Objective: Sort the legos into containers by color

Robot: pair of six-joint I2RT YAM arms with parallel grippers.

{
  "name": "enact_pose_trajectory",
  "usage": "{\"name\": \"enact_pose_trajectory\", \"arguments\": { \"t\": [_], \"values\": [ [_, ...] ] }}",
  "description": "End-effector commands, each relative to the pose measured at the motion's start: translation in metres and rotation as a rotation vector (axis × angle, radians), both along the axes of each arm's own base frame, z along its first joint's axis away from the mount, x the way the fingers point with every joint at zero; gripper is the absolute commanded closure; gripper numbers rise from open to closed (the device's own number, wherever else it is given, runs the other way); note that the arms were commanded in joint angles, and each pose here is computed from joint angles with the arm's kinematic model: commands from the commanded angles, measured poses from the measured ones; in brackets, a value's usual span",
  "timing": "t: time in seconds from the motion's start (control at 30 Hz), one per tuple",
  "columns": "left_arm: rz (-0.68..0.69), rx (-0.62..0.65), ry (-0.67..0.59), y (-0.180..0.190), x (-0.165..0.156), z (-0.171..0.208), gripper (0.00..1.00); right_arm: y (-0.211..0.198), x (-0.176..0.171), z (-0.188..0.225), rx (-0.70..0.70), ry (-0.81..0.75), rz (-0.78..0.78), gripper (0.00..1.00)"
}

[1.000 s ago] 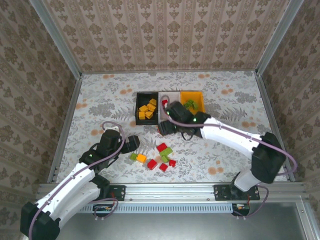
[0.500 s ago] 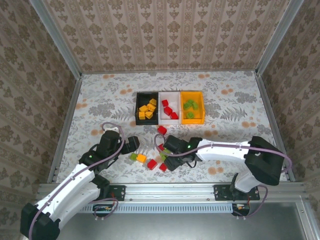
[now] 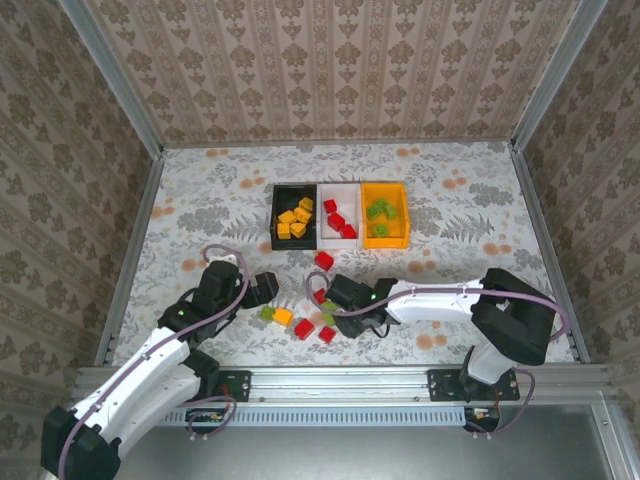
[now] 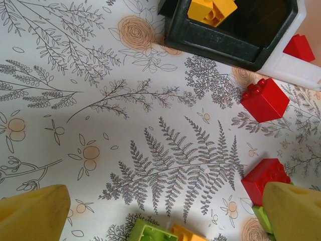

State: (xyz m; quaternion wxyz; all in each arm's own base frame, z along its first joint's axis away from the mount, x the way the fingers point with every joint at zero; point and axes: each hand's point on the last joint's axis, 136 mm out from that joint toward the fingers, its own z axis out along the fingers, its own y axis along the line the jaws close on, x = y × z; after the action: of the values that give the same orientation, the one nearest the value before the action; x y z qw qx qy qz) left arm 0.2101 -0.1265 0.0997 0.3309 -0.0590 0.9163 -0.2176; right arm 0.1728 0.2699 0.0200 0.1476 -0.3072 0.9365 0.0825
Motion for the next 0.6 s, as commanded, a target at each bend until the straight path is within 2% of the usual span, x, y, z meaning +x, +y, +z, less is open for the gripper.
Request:
{"name": "enact_pose_trajectory", "arguments": {
  "t": [0.0, 0.17, 0.3, 0.43, 0.57],
  "values": [
    [-0.013, -0.005, -0.017, -0.001, 0.002, 0.003, 0.0, -0.008, -0.002, 0.015, 0.022, -0.026, -0.006, 0.78],
    [-0.022, -0.021, -0.029, -0.005, 0.005, 0.006, 0.0, -0.01, 0.032, 0.069, 0.132, -0.136, -0.085, 0.8],
    [-0.019, -0.019, -0.01, -0.006, 0.005, 0.004, 0.0, -0.008, 0.091, 0.119, 0.249, -0.225, -0.219, 0.8],
    [-0.014, -0.031, 0.011, -0.008, 0.003, -0.001, 0.0, -0.003, 0.159, 0.127, 0.257, -0.285, -0.343, 0.79],
    [-0.019, -0.039, 0.022, -0.01, 0.002, -0.003, 0.0, 0.0, 0.221, 0.111, 0.22, -0.282, -0.436, 0.77]
  ]
}}
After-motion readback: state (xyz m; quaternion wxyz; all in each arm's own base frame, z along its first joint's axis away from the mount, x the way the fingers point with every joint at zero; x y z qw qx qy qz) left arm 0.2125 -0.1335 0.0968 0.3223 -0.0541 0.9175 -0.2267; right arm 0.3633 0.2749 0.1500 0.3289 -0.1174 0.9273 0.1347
